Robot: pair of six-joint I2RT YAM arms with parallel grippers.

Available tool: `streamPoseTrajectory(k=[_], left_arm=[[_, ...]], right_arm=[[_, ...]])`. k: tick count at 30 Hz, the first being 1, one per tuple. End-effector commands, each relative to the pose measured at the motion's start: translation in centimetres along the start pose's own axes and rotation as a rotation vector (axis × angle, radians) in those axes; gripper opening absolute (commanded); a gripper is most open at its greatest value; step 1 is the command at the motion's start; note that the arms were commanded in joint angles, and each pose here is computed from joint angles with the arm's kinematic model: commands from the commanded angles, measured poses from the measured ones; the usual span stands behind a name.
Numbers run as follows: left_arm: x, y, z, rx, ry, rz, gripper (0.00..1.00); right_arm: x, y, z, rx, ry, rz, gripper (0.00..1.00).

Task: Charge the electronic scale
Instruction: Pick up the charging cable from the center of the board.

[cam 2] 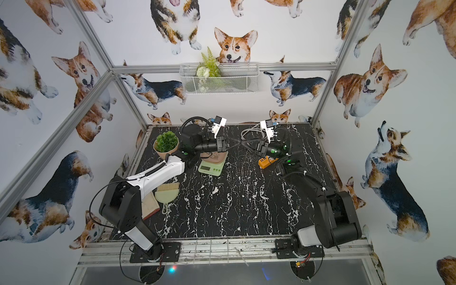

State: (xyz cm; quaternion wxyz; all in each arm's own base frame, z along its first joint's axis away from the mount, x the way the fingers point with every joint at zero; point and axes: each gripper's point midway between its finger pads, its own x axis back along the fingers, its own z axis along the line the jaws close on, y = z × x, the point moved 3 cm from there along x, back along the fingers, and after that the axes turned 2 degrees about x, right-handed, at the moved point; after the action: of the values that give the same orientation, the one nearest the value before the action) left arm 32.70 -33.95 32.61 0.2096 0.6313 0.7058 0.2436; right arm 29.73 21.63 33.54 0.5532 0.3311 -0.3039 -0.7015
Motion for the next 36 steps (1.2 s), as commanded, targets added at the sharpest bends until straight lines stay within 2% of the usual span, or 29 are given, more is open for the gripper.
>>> streamPoseTrajectory(k=[1, 9, 15, 21, 26, 36], left_arm=[[0.1, 0.7, -0.8, -0.024, -0.017, -0.024, 0.03], [0.2, 0.6, -1.0, -0.023, -0.030, -0.026, 0.02], [0.2, 0.6, -1.1, -0.022, -0.036, -0.021, 0.02], [0.2, 0.7, -1.3, -0.025, -0.046, -0.027, 0.02], [0.2, 1.0, -1.7, -0.026, -0.062, -0.038, 0.02], [0.2, 0.8, -1.7, -0.022, -0.066, -0.038, 0.02]], right_arm=[[0.0, -0.5, -0.1, 0.013, -0.014, 0.024, 0.32], [0.3, -0.3, -0.8, 0.000, -0.039, -0.004, 0.41], [1.7, 0.7, -1.1, 0.019, -0.088, -0.044, 0.42], [1.9, 0.4, -1.2, 0.029, -0.109, -0.033, 0.44], [1.4, 0.3, -1.4, 0.013, -0.078, -0.035, 0.43], [0.5, 0.7, -1.0, 0.005, -0.028, -0.045, 0.33]])
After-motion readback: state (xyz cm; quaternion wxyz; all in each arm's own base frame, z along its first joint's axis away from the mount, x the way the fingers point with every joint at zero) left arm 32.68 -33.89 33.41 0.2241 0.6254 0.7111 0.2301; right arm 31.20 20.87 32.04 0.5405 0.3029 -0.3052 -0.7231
